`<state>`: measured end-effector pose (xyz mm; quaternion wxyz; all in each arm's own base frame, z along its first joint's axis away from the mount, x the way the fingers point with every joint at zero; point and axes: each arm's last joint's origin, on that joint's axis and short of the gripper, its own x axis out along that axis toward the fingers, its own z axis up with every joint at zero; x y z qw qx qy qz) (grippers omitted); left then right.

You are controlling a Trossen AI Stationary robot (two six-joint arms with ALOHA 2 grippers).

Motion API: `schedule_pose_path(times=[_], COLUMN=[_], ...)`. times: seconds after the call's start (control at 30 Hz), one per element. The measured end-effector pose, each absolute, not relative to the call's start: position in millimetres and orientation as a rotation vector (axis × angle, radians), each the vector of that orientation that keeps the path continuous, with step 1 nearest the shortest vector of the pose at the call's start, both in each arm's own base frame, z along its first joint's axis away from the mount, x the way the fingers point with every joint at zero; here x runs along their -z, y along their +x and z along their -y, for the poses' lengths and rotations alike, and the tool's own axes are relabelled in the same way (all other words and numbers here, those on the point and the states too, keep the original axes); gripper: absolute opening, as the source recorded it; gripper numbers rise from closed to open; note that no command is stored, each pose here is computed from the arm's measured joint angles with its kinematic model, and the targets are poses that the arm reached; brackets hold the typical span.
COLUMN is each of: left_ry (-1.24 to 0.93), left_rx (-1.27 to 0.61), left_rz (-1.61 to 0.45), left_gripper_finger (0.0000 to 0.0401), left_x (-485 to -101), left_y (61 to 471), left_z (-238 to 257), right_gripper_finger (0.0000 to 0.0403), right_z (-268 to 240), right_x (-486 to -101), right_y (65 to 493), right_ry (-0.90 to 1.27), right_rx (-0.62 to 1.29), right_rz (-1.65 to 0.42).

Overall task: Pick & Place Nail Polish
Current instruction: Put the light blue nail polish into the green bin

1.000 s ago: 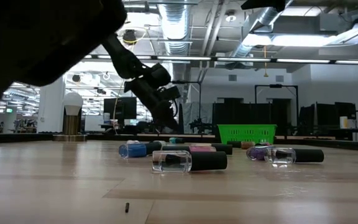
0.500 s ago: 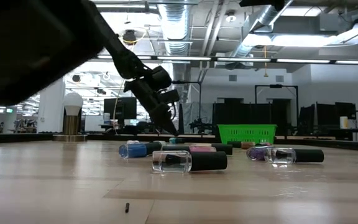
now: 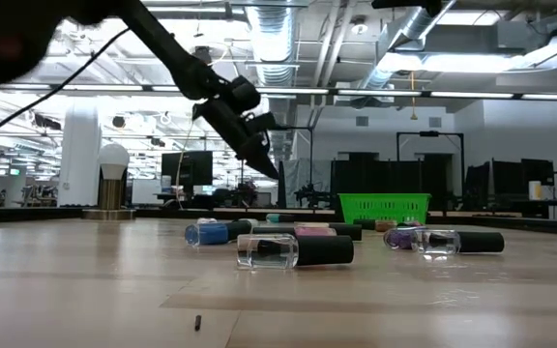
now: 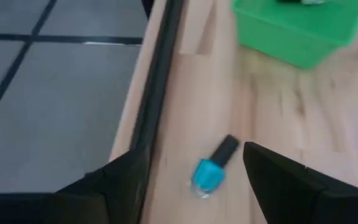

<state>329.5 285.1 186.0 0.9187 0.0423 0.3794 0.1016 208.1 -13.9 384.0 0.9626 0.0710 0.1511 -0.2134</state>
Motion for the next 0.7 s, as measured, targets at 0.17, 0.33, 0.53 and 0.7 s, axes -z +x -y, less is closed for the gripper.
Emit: schedule_pose_path(times=[0.17, 0.33, 0.53, 0.7], left_ry=[0.010, 0.050, 0.083, 0.096], left_rx=[-0.126, -0.063, -0.024, -0.007], left_rz=[-0.790, -0.812, -0.840, -0.831], left_gripper_finger=[0.0255, 0.0255, 0.0255, 0.0255], left_x=[-160.3, -143.3, -129.7, -134.3], left_y=[328.1, 332.2, 334.5, 339.8], left_z=[-292.1, -291.0, -290.4, -294.8], right_gripper_finger=[0.0173, 0.0172, 0.0171, 0.0173], right_z=[13.8, 13.8, 13.8, 13.8], right_x=[-381.7, -379.4, -375.8, -376.5], right_y=[212.1, 216.5, 220.1, 220.6], right_ry=[0.195, 0.198, 0.194, 0.196], right_rx=[0.441, 0.441, 0.440, 0.440], right_rz=[-0.304, -0.313, -0.333, -0.324])
